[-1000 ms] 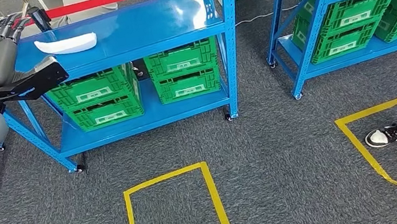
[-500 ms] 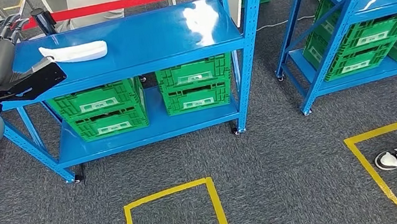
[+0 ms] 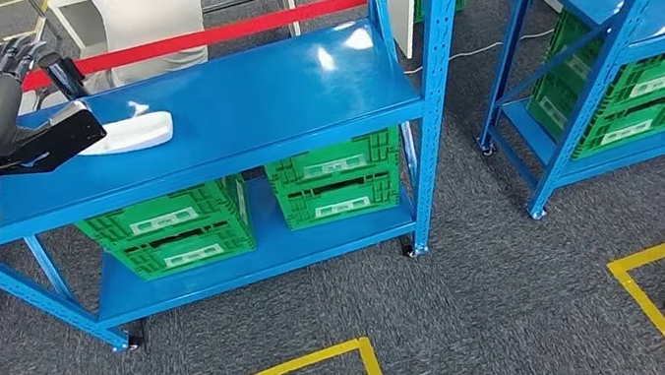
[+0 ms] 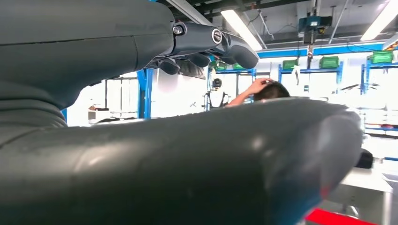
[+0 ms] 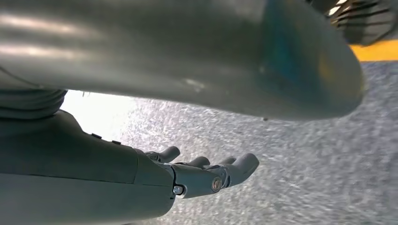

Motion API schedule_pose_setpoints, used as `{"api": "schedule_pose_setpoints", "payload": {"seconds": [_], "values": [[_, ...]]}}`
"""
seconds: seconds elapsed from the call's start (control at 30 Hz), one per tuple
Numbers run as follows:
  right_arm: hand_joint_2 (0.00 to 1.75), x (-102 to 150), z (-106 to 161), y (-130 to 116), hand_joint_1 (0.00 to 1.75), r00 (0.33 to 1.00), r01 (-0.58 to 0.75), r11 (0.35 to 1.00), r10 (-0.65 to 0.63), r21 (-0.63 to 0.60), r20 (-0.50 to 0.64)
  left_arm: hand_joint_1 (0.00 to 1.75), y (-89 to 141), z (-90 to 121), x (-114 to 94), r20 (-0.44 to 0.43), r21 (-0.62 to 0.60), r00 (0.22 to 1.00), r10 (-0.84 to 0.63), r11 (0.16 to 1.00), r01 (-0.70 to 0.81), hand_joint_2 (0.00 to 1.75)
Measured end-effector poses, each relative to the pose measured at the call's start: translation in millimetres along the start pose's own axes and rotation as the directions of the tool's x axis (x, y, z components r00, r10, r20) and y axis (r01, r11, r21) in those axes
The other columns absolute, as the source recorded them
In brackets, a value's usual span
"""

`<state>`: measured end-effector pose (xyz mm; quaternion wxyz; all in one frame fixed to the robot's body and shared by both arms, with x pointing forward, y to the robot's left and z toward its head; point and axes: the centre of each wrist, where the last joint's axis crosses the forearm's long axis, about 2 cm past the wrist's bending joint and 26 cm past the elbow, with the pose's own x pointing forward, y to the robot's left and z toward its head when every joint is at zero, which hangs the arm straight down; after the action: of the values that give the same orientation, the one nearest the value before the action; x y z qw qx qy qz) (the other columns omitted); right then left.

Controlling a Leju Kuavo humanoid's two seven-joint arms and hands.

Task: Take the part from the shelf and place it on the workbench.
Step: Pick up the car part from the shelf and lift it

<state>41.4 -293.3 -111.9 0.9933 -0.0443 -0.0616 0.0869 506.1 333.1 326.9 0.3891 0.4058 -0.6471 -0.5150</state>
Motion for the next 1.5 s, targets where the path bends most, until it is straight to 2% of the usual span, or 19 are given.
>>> {"api": "schedule_pose_setpoints", "payload": {"seconds": [0.17,0.33,0.5,0.7,0.9,1.03,1.17,1.27,1.4,1.5], "values": [[0.0,-1.5,0.1,1.6,0.0,1.0,-0.002,1.0,0.002,0.004,-0.003,0.0,-10.6,11.7,-16.2,-0.047,-0.039,0.999,-0.004,0.999,0.002,0.0],[0.0,4.7,-0.1,-1.3,0.0,1.0,-0.011,1.0,0.012,-0.002,0.013,0.0,-5.4,15.1,-25.0,-0.076,-0.025,0.997,-0.002,1.0,0.0,0.0],[0.0,0.6,-0.1,-0.6,0.0,1.0,-0.021,1.0,0.021,0.001,0.004,0.0,-21.3,29.7,-38.6,-0.103,-0.048,0.995,0.005,0.999,-0.01,0.0],[0.0,-9.3,0.0,-1.2,0.0,1.0,-0.021,1.0,0.021,0.001,-0.018,0.0,-44.1,40.1,-39.0,-0.109,-0.08,0.994,0.025,0.996,-0.034,0.0],[0.0,3.9,-0.5,-6.9,0.0,1.0,-0.015,1.0,0.015,-0.011,0.005,0.0,-39.4,39.2,-40.6,-0.091,-0.068,0.989,0.12,0.99,-0.127,0.0],[0.0,2.4,-0.5,-6.6,0.0,1.0,-0.011,1.0,0.011,-0.008,-0.001,0.0,-54.4,46.3,-40.8,-0.059,-0.16,0.958,0.279,0.945,-0.285,1.75],[0.0,2.4,-0.5,-6.5,0.0,1.0,0.006,1.0,-0.006,-0.012,-0.013,0.0,-68.4,51.8,-36.2,0.008,-0.198,0.911,0.411,0.894,-0.402,1.75],[0.0,2.3,-0.6,-7.3,0.0,1.0,0.021,1.0,-0.021,-0.017,-0.018,0.0,-84.7,55.8,-23.8,0.066,-0.211,0.883,0.465,0.871,-0.443,1.75],[1.75,2.5,-0.6,-8.9,0.0,0.999,0.035,0.999,-0.035,-0.028,-0.018,0.0,-110.9,67.0,-7.5,0.129,-0.234,0.837,0.531,0.837,-0.495,1.75],[1.75,3.0,-0.7,-9.4,0.0,0.999,0.047,0.998,-0.047,-0.032,-0.019,0.0,-131.2,79.0,3.5,0.166,-0.272,0.794,0.585,0.801,-0.533,1.75]]}}
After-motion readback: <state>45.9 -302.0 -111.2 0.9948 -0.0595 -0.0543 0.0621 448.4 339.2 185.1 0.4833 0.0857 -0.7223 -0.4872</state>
